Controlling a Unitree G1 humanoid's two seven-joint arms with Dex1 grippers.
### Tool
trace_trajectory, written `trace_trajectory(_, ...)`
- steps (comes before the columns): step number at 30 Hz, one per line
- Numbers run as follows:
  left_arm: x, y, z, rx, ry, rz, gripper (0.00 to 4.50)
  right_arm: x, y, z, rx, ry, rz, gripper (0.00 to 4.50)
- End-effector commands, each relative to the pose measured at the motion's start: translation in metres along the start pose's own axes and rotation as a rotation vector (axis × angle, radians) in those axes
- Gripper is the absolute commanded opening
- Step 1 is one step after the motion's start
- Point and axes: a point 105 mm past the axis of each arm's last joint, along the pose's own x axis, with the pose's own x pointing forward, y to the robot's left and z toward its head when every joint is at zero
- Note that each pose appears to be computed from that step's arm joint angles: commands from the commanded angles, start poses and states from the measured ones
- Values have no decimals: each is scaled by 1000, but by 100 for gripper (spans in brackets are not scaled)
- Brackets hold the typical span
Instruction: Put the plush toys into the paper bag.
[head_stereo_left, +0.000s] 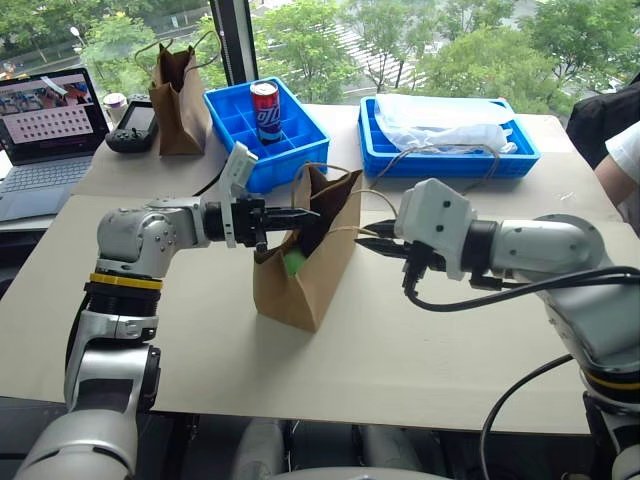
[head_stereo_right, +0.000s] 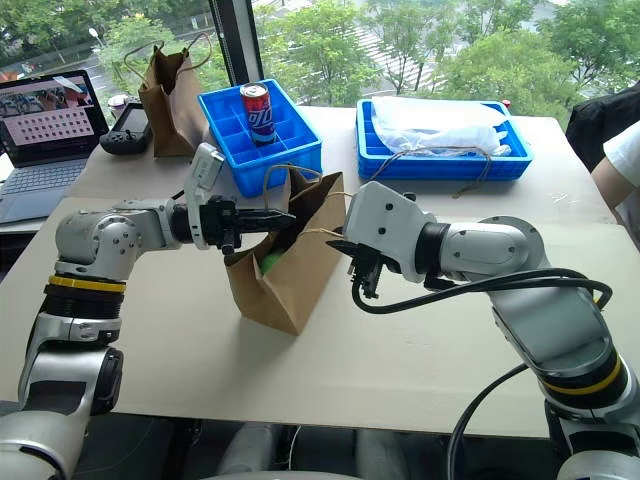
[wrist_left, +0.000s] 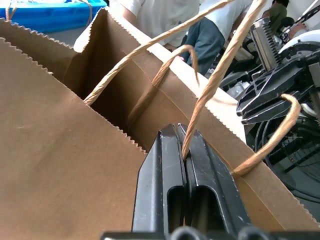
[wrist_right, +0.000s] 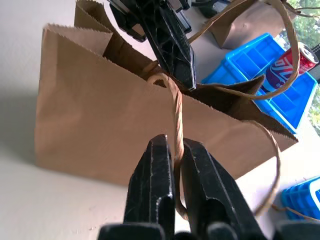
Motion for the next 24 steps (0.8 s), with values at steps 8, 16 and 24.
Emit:
trace_trajectory(8,-69,-17,21,257,67,35,447,-28,-2,15,73,-9,85,450)
trace_trajectory(16,-120,-31,32,302,-37,55,447,-67,-22,29,224,-96,24,450)
trace_trajectory(24,-89,-33,45,264,-175,-66,447,-50,-24,18,214,-85,-4,450)
